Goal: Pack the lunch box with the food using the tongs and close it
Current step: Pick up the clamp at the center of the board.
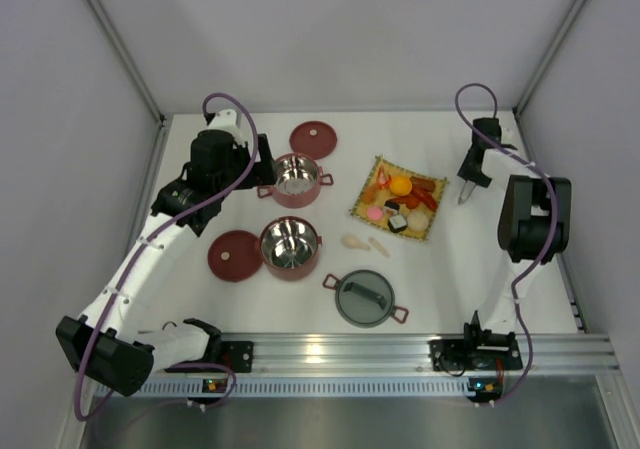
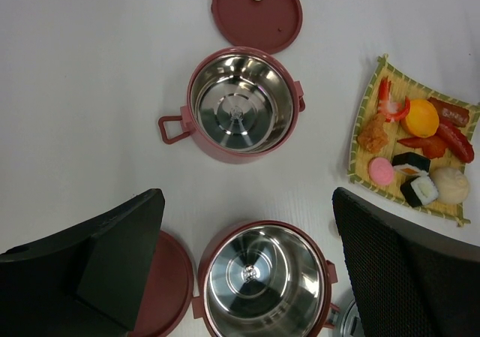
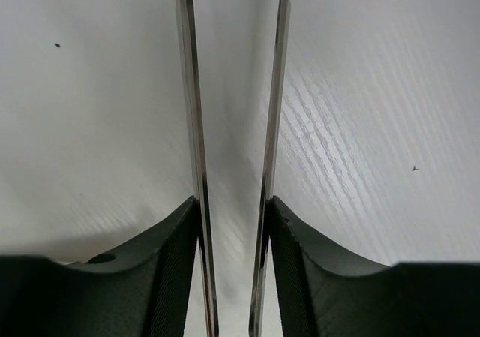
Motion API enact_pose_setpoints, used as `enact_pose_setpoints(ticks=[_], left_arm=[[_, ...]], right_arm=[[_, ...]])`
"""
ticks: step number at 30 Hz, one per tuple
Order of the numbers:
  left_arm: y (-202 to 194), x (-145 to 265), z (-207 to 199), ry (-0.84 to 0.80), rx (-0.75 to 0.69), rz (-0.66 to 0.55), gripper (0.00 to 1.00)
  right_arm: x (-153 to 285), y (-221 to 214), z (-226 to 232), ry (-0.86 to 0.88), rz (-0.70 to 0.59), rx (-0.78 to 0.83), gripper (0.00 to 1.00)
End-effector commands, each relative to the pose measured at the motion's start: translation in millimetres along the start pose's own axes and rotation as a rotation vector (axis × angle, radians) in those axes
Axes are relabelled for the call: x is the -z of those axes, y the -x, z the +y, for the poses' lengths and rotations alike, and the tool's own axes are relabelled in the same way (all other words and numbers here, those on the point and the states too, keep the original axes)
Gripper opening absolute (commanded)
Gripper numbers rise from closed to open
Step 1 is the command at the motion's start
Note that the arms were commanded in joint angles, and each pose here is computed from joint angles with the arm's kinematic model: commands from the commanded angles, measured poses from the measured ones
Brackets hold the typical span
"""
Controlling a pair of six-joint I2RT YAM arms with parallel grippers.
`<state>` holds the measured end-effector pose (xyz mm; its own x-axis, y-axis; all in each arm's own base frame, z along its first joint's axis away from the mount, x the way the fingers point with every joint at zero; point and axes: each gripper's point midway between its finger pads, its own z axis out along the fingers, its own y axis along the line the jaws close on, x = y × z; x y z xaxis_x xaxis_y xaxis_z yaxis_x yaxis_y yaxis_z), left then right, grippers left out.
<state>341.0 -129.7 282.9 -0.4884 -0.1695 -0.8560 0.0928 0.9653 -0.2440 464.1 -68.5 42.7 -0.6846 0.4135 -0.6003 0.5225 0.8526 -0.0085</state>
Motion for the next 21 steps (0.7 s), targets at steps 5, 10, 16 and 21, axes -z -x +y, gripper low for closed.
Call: enact_pose_setpoints(ticks=[5, 10, 16, 21], left_arm=[[17, 6, -9, -0.033, 0.004, -0.042, 0.99], [17, 6, -8, -0.027, 0.004, -0.044, 0.99], [16, 5, -8, -0.028, 0.001, -0.041, 0.99], [16, 5, -8, -0.028, 0.001, -0.041, 0.99]], right_arm=[[40, 37, 3, 0.025, -0.127, 0.0, 0.44], [20, 18, 3, 0.009, -0.07, 0.02, 0.44], [-3, -3, 0, -0.02, -0.015, 0.044, 0.43], [-12, -11, 2, -0.019, 0.017, 0.053, 0.44]])
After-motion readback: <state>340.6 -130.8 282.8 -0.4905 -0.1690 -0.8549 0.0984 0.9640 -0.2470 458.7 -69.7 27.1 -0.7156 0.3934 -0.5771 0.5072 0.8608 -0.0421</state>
